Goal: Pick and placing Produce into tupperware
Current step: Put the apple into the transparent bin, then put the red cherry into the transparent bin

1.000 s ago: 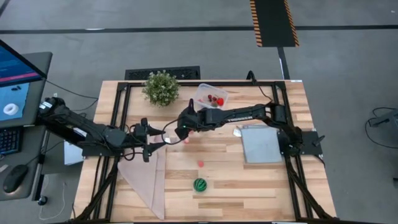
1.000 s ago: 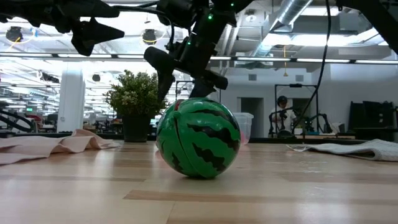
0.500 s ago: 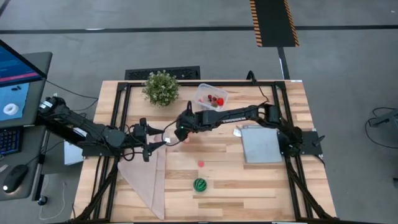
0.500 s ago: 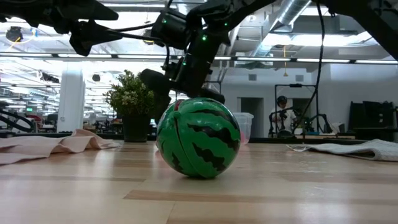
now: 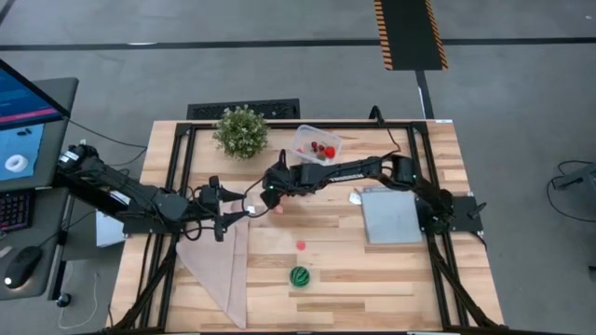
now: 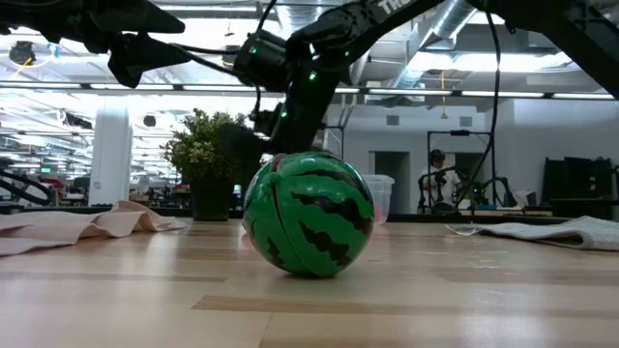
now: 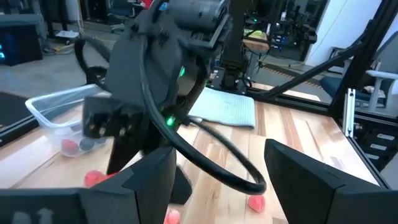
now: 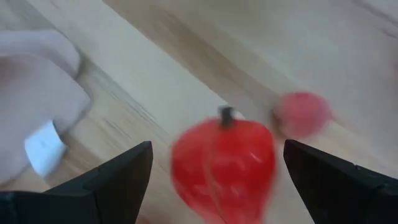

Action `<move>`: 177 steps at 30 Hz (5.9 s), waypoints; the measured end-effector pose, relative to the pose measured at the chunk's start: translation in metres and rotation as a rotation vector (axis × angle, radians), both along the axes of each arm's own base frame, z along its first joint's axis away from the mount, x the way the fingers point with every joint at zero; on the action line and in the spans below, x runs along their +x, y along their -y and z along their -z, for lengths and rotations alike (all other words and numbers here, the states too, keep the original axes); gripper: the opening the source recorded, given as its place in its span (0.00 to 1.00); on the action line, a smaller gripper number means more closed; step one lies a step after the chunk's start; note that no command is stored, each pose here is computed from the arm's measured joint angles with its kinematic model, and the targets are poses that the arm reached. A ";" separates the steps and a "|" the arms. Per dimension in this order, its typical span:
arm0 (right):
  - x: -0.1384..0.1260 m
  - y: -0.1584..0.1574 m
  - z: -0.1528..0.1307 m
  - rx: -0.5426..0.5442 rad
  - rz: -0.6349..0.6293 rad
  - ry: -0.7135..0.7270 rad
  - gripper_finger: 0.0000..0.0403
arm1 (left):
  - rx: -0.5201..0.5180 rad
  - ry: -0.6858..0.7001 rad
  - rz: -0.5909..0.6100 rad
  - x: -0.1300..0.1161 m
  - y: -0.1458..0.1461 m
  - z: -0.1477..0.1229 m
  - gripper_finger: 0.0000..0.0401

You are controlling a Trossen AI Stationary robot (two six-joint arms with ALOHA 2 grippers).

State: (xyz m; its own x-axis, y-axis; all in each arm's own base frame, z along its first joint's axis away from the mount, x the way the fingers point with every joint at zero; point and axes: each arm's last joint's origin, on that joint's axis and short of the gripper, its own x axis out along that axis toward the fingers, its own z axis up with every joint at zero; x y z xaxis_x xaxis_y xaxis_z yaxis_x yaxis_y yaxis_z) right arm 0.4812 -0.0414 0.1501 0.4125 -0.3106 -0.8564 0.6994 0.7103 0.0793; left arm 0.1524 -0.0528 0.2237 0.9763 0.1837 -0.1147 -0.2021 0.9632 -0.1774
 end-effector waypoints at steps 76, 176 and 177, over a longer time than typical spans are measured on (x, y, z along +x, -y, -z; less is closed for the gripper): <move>-0.053 0.127 -0.089 -0.075 0.212 -0.399 0.84 | 0.014 -0.037 0.002 -0.001 0.000 0.004 0.59; -0.035 0.021 0.002 0.196 -0.309 -0.434 0.70 | 0.013 -0.031 0.001 0.000 0.000 0.003 0.59; -0.035 0.021 0.002 0.197 -0.309 -0.434 0.67 | 0.013 -0.032 0.001 0.000 0.000 0.003 0.59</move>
State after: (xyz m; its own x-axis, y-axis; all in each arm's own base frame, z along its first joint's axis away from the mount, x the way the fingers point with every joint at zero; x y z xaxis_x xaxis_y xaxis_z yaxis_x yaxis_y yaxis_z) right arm 0.4464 -0.0621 0.1485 0.0565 -0.0486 -0.9972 0.4596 0.8880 -0.0173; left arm 0.1523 -0.0528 0.2205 0.9723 0.1848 -0.1431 -0.2069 0.9655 -0.1584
